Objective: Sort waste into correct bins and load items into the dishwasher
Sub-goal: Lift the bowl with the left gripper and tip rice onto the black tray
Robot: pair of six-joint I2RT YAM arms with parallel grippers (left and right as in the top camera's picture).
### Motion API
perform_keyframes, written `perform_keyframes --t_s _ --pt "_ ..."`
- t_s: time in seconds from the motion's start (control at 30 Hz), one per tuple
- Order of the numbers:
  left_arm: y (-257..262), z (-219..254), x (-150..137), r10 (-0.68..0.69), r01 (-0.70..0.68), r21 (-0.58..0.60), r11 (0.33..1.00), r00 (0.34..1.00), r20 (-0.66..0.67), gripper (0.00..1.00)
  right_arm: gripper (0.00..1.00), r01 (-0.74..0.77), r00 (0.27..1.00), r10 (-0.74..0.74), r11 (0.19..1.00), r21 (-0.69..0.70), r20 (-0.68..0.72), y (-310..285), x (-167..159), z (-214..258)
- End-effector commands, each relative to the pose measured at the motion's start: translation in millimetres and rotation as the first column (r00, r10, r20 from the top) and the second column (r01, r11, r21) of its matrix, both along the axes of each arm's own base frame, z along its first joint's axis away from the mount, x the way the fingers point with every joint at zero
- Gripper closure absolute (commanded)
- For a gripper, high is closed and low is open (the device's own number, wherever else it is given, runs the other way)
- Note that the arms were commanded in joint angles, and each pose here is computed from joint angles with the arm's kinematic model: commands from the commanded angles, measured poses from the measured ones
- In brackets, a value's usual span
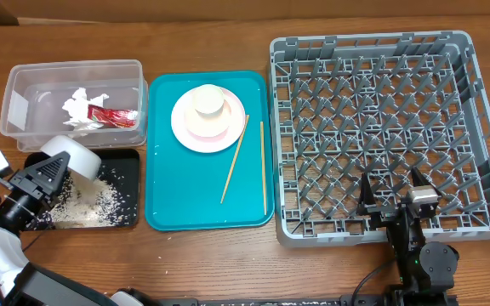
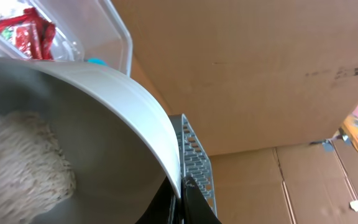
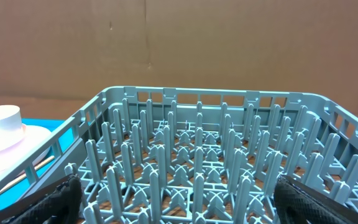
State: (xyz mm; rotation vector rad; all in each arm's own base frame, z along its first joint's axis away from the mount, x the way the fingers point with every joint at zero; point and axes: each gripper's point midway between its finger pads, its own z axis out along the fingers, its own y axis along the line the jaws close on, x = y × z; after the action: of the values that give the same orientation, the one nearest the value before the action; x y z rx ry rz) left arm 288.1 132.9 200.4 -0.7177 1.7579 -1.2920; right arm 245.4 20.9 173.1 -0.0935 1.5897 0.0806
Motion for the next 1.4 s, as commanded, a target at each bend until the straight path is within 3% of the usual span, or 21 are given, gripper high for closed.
perform_keyframes --t_s 0.0,0.07,0.33,0.67,1.07,1.37 --pt "-1 12 -3 -0.015 0.015 -0.001 1.000 0.998 0.064 0.96 0.00 -0.002 1.000 0.002 1.000 -0.001 0.004 0 0 -2" --pt "-3 29 -8 -0.043 0.048 -0.031 0.998 0.987 0.153 0.96 0.00 -0.002 1.000 0.002 1.000 -0.001 0.004 0 0 -2" --pt "3 28 -9 -0.027 0.031 -0.026 0.999 0.988 0.152 0.96 0.00 -0.002 1.000 0.002 1.000 -0.001 0.004 0 0 -2" --pt "1 28 -9 -0.022 0.033 -0.102 0.994 0.994 0.111 0.96 0.00 -0.002 1.000 0.002 1.000 -0.001 0.004 0 0 -2" --pt "-8 28 -4 -0.059 0.069 -0.071 0.995 0.990 0.127 0.96 0.00 -0.002 1.000 0.002 1.000 -0.001 0.004 0 0 -2" --pt "-54 -10 16 -0.140 0.135 -0.051 0.989 0.984 -0.109 0.96 0.00 -0.002 1.000 0.002 1.000 -0.001 0.004 0 0 -2"
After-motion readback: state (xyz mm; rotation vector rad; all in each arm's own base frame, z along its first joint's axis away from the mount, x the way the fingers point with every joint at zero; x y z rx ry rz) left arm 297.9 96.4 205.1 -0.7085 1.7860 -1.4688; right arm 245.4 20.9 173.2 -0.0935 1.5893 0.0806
